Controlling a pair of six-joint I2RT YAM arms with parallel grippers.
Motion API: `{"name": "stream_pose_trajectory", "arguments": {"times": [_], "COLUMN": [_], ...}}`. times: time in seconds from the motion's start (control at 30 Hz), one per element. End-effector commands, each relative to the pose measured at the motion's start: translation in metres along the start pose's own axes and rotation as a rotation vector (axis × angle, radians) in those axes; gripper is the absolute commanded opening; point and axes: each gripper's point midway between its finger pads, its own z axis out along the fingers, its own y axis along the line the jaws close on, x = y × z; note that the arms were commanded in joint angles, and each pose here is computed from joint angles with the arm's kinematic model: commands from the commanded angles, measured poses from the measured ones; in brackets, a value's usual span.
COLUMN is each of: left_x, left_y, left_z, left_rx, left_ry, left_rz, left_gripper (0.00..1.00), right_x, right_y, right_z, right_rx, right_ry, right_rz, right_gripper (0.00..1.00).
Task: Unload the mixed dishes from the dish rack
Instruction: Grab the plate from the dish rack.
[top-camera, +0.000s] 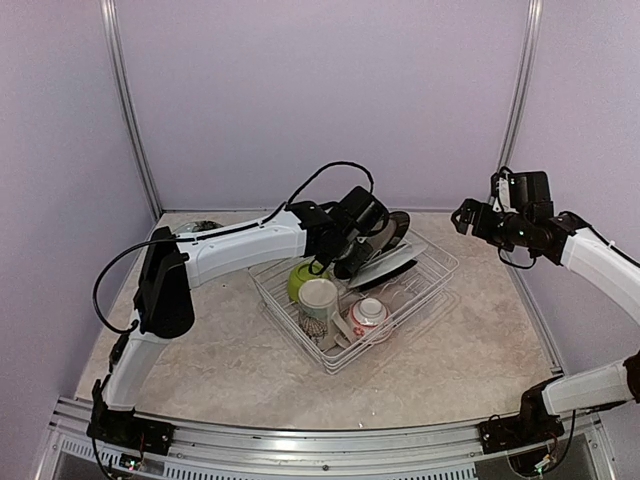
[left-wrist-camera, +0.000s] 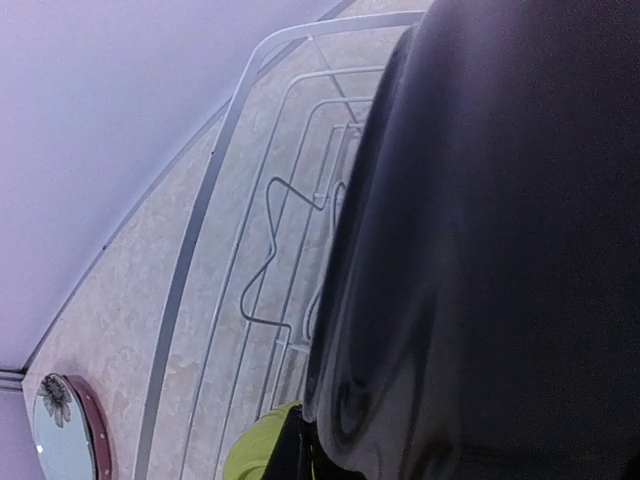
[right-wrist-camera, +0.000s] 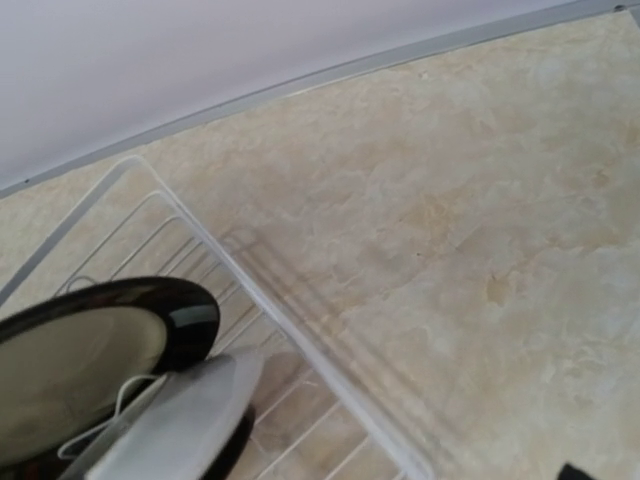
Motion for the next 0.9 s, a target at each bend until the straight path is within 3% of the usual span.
{"name": "stream_pose_trajectory", "arguments": {"times": [0.0, 0.53, 0.87], "left_x": [-0.054, -0.087, -0.089], "left_y": [-0.003, 0.003, 0.030], "left_z": [-0.053, -0.104, -0.127], "left_rx": [0.035, 0.101, 0.131], "left_ry": [-0.179, -0.312, -0.300], "left_rz": [0.033, -0.049, -0.145], "left_gripper": [0.00, 0.00, 0.00], "right_x": [0.005, 0.004, 0.005], "right_y": [0.000, -0.002, -0.001], "right_z": [0.005, 0.000, 0.002], "right_rx": [-0.007, -0.001, -0.005], "right_ry": [0.010, 0.000, 0.004], "right_rz": [0.010, 0.006, 0.007], "right_gripper": [1.00, 1.00, 1.00]}}
